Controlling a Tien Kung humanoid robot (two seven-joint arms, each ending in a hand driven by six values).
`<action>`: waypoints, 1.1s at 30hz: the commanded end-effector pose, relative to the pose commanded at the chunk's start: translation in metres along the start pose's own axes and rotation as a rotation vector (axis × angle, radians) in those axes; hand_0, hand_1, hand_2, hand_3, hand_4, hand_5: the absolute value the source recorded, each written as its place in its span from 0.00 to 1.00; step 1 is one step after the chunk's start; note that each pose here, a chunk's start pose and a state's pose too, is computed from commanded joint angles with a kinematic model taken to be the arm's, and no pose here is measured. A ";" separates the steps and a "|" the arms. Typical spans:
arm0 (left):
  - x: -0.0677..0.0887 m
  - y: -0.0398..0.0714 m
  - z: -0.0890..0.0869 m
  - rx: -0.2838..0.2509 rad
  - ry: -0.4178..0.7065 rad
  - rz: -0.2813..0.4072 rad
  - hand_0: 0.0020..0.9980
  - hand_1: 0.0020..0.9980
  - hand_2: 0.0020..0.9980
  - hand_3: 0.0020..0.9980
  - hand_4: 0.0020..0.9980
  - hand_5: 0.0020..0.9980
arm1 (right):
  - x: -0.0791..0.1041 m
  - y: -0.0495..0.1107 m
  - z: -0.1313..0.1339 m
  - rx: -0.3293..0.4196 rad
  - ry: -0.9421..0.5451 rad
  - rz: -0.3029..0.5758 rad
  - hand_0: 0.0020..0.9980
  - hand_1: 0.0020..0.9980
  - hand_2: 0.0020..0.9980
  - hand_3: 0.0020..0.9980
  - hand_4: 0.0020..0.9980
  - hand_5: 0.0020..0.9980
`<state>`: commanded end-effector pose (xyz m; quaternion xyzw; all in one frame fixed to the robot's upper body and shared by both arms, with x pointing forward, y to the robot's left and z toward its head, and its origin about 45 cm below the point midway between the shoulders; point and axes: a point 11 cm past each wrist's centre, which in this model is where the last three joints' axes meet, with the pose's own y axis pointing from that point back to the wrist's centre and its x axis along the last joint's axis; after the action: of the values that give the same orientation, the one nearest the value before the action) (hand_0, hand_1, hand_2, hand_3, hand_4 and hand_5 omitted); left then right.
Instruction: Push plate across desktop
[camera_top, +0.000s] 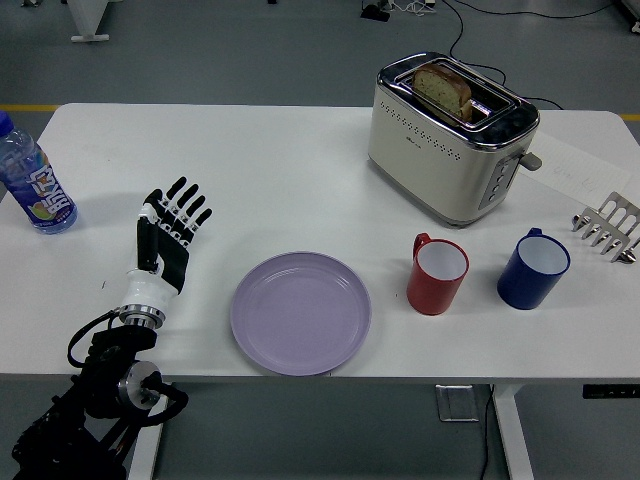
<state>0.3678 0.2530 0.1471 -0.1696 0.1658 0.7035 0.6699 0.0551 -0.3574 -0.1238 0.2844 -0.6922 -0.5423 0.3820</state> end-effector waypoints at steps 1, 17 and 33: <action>0.006 -0.002 0.005 -0.009 -0.001 0.014 0.81 0.85 0.85 0.83 0.51 1.00 | 0.000 0.000 0.000 0.000 0.000 0.000 0.59 0.53 0.61 0.60 0.37 0.55; 0.072 -0.006 0.061 -0.078 -0.075 0.139 0.81 0.83 0.84 0.82 0.50 1.00 | 0.001 0.000 0.000 0.002 -0.010 0.002 0.59 0.53 0.61 0.60 0.37 0.55; 0.140 0.016 0.101 -0.099 -0.148 0.275 0.81 0.83 0.84 0.82 0.51 1.00 | 0.003 -0.001 0.004 -0.004 -0.018 0.004 0.59 0.53 0.61 0.60 0.37 0.55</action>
<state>0.3435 0.4228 0.1721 -0.1261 0.1029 0.8065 0.5683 0.0500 -0.3574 -0.1246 0.2775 -0.6949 -0.5455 0.3775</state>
